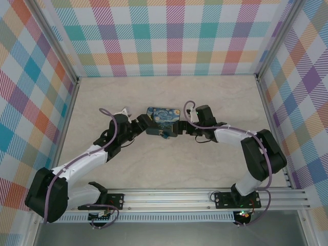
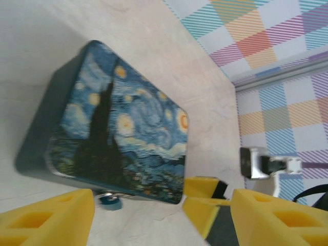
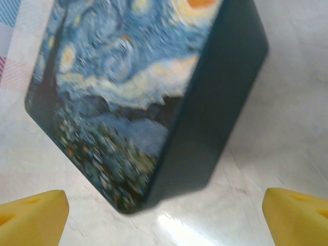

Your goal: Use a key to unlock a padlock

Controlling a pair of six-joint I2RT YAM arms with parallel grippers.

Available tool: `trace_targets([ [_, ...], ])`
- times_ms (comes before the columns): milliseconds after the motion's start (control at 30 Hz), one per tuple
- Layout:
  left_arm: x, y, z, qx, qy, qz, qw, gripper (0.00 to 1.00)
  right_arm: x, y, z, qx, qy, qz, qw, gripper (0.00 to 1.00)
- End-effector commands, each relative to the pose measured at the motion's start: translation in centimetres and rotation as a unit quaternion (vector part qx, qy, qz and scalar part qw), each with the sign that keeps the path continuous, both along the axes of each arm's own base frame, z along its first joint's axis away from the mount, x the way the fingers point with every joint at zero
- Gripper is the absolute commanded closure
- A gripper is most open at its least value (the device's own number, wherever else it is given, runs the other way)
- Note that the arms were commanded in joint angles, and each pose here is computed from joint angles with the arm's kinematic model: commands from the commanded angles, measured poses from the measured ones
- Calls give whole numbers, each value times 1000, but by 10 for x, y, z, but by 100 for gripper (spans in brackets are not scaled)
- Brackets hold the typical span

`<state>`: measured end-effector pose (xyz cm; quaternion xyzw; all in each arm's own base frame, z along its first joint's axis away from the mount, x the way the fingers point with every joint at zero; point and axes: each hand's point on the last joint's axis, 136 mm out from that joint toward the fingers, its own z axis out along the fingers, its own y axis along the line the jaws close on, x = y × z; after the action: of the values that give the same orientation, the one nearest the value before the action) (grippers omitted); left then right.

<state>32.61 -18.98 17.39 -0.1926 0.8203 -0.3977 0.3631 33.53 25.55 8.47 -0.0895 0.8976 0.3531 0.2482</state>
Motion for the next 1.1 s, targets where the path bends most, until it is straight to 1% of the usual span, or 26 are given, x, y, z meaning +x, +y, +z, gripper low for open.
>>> trace_targets([
  [0,-8,19,-18,10,30,-2,999,26,15,17,17,42,-9,20,999,4],
  [233,-2,41,-27,9,47,6,999,24,44,32,23,60,-33,65,996,4],
  [433,8,45,-28,1,47,5,999,23,72,53,27,99,-49,111,988,3],
  [600,16,41,-20,-2,38,-4,999,23,94,72,32,139,-57,130,980,3],
  [667,19,39,-16,-5,36,-7,999,24,106,70,34,124,-74,116,983,3],
  [767,23,35,-11,-9,30,-16,999,25,117,51,42,78,-112,80,987,2],
  [833,25,33,-7,-10,25,-23,999,26,114,36,52,48,-138,65,987,1],
  [900,29,29,-4,-12,23,-31,999,28,101,23,59,22,-155,65,986,1],
  [967,35,22,1,-19,17,-45,999,32,77,15,57,14,-151,76,986,5],
  [1067,45,15,7,-25,12,-57,998,35,35,9,48,21,-134,103,985,11],
])
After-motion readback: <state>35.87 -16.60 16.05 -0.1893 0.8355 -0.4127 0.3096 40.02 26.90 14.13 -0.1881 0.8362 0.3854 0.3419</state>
